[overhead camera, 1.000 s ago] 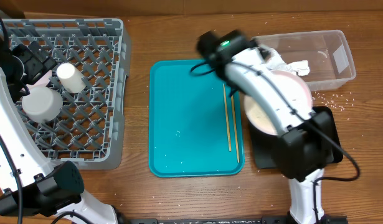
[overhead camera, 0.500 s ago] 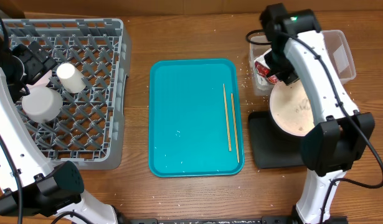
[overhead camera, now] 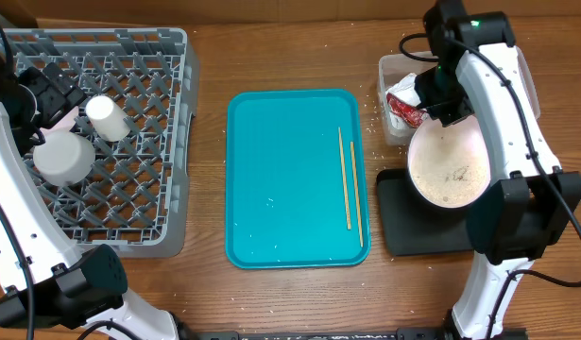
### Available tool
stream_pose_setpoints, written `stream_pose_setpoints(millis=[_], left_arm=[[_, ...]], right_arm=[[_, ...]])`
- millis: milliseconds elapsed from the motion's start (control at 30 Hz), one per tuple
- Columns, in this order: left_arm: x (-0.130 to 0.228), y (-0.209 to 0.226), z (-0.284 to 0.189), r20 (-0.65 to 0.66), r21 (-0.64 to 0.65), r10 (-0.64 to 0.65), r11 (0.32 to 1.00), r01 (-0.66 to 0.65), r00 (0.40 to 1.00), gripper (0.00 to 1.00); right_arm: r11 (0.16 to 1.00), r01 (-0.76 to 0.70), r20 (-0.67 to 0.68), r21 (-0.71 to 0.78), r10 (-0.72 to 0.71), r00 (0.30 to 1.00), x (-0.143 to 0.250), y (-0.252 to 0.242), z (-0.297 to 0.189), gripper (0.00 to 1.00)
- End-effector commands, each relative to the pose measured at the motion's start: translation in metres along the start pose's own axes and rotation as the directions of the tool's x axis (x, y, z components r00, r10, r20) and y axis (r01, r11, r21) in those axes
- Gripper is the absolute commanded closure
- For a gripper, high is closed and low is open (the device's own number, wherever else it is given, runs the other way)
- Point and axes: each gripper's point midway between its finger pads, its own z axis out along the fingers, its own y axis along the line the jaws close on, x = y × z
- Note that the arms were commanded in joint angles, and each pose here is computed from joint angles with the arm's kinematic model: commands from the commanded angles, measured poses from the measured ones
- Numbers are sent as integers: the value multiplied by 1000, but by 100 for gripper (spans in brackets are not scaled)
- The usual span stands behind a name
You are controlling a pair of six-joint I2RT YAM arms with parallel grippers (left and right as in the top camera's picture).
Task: Sort waste into correct bins and load items into the dishwasher
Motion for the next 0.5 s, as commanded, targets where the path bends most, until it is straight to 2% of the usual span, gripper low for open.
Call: stream_pose_setpoints(millis=[0, 467], left_arm=[[1, 0, 1, -5, -1, -19, 1000, 19, 1000, 0], [1, 0, 1, -5, -1, -19, 1000, 19, 1000, 0]], right_arm=[[998, -11, -29, -65, 9, 1000, -6, -1, -18, 97], [996, 3, -108, -88, -12, 994, -4, -2, -18, 97]])
